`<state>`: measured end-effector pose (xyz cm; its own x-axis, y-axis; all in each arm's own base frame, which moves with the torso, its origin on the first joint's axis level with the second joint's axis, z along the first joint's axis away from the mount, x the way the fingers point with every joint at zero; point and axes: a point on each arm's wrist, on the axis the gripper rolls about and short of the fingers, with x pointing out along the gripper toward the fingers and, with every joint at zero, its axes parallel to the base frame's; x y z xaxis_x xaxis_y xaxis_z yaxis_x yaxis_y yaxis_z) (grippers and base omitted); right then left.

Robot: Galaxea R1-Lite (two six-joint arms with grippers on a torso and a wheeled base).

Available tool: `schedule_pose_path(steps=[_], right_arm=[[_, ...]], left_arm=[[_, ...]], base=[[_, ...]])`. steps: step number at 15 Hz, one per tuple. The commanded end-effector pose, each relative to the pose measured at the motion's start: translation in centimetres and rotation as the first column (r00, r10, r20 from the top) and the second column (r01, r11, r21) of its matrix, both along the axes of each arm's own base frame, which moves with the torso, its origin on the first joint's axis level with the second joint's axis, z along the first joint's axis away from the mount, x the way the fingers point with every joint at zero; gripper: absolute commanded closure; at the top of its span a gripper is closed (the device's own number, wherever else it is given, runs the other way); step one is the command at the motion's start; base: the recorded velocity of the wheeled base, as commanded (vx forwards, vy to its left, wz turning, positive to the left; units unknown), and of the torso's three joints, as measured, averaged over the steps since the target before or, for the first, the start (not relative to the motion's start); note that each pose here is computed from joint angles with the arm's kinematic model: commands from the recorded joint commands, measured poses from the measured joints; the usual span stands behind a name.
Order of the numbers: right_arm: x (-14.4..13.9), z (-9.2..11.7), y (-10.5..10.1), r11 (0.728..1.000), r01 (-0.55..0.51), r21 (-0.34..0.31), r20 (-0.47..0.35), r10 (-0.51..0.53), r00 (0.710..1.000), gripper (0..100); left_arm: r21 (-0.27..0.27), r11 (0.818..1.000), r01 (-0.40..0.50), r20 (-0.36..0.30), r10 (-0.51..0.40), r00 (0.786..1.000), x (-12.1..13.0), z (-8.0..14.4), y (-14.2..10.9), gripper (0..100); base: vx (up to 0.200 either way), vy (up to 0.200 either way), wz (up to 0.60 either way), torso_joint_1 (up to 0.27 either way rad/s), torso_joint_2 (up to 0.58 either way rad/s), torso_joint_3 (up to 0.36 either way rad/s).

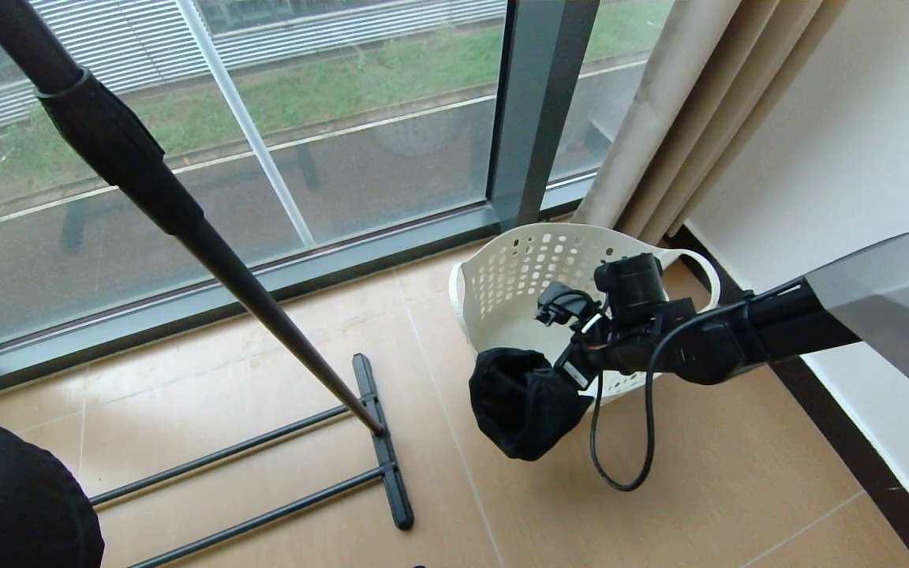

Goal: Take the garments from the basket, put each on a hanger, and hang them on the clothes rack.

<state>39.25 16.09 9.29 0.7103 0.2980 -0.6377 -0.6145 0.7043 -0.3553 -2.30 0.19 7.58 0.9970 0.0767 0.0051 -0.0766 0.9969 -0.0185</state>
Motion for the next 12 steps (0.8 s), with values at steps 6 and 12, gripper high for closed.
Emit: schedule_pose_path(steps=[6,12], right_arm=[[2.0,-1.2,0.1,0.999,0.040,0.018,0.000,-0.040,0.999,0],[3.2,-2.6,0.5,0.997,0.078,0.004,0.000,-0.078,0.997,0]], left_arm=[[0.000,1.000,-0.001,0.000,0.001,1.000,0.0,0.0,0.0,0],[0.000,1.000,-0.001,0.000,0.001,1.000,0.0,0.0,0.0,0]], base=[[0.000,0.000,0.00,0.000,0.00,0.000],[0.000,0.000,0.00,0.000,0.00,0.000]])
